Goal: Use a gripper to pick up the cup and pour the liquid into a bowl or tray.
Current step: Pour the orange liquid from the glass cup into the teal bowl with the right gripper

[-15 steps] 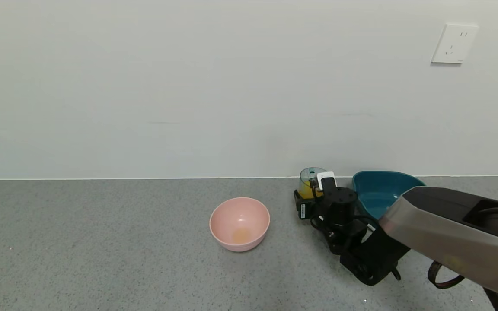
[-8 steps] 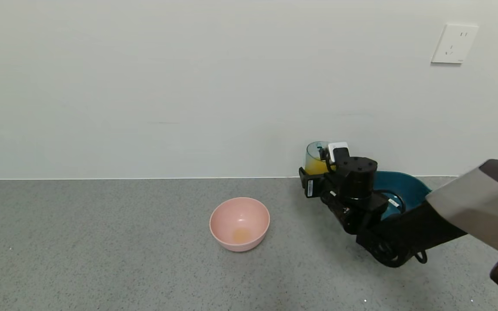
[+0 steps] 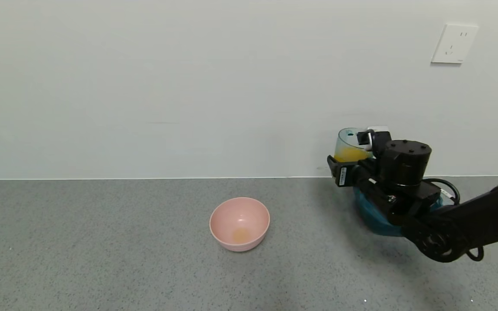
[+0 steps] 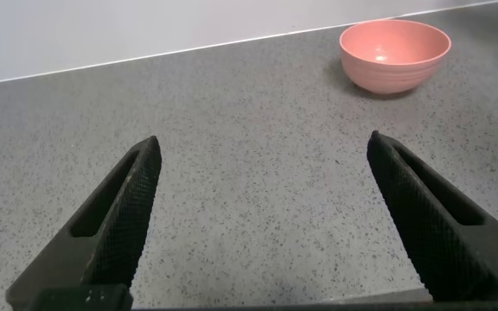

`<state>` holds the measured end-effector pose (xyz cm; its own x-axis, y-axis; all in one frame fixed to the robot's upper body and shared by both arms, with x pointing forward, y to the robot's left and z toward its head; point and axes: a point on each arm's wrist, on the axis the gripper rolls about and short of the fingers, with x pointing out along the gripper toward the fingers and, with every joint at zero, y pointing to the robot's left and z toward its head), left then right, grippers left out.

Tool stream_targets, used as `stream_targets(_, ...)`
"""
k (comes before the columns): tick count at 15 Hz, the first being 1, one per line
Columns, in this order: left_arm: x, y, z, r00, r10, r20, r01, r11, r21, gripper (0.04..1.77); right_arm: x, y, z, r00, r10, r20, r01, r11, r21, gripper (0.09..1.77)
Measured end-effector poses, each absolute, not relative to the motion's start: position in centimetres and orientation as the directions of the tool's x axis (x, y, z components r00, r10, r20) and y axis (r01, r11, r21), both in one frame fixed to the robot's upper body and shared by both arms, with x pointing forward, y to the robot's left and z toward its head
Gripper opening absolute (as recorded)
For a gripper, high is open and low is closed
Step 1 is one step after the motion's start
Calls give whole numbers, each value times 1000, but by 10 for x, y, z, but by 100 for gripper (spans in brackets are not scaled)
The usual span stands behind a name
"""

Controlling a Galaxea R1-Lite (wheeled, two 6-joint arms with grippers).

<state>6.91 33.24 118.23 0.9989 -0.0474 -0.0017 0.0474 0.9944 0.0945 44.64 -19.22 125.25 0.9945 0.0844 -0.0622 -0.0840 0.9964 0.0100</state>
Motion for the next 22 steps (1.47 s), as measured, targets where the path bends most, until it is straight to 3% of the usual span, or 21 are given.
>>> stream_targets(12,69,332,1182,999,-47,-2,47,994,94,172,441,-311,1252,993,-59,-103,57,998,-17,137)
stream_targets(22,69,332,1182,999,-47,-2,47,994,94,172,442,-374,1244,982,-133,-133,116,985,-130,137)
